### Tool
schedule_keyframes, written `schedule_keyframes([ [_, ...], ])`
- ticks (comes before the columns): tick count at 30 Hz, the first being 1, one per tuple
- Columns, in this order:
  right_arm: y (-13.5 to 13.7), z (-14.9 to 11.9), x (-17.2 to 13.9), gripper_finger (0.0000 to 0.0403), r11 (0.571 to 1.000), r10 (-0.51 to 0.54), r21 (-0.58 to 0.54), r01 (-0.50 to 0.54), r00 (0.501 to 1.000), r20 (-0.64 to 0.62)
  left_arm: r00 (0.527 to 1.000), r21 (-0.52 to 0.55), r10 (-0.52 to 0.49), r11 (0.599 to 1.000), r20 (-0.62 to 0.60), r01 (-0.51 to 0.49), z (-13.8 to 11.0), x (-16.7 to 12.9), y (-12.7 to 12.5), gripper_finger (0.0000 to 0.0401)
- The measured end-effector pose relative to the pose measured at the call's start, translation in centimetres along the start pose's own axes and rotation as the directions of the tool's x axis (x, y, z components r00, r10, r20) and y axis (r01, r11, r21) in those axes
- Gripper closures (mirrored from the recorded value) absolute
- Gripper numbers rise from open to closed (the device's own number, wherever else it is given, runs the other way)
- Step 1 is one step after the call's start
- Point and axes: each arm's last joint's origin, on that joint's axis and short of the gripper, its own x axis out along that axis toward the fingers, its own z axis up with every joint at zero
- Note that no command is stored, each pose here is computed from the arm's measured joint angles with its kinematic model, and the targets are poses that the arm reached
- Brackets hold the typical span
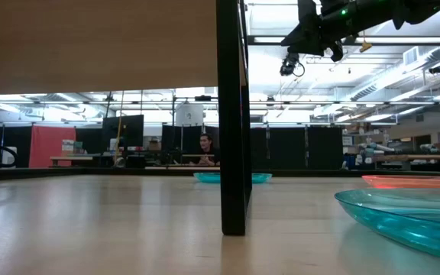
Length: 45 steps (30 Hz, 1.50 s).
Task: Place and stack plates onto a shelf
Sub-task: Stack the green plate on top of the red plate on the shelf, then stack the top orange plate on top of the green plate on the shelf
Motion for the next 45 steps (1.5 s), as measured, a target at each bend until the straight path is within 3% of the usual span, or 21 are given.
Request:
schedule_keyframes([
  [9,0.00,0.00,0.00,0.0258,1.000,0.000,0.000,0.000,1.000,0.000,1.000,0.020,0.001,1.000,0.001,-0.001,0.00,0.00,0.00,0.0388],
  [32,0.00,0.00,0.00,0.0258,1.000,0.000,0.000,0.000,1.000,0.000,0.997,0.023,0.049,0.998,0.055,-0.051,0.16,-0.01,0.14,0.0261],
  [40,0.01,0.00,0.00,0.0258,1.000,0.002,0.000,-0.002,1.000,0.000,0.991,0.020,0.078,0.997,0.104,-0.080,0.35,-0.03,0.17,0.0252],
  [45,0.28,-0.10,-0.01,0.0258,0.993,0.099,0.063,-0.097,0.995,-0.020,0.979,0.028,0.064,0.997,0.194,-0.071,0.93,-0.08,-0.23,0.0252],
])
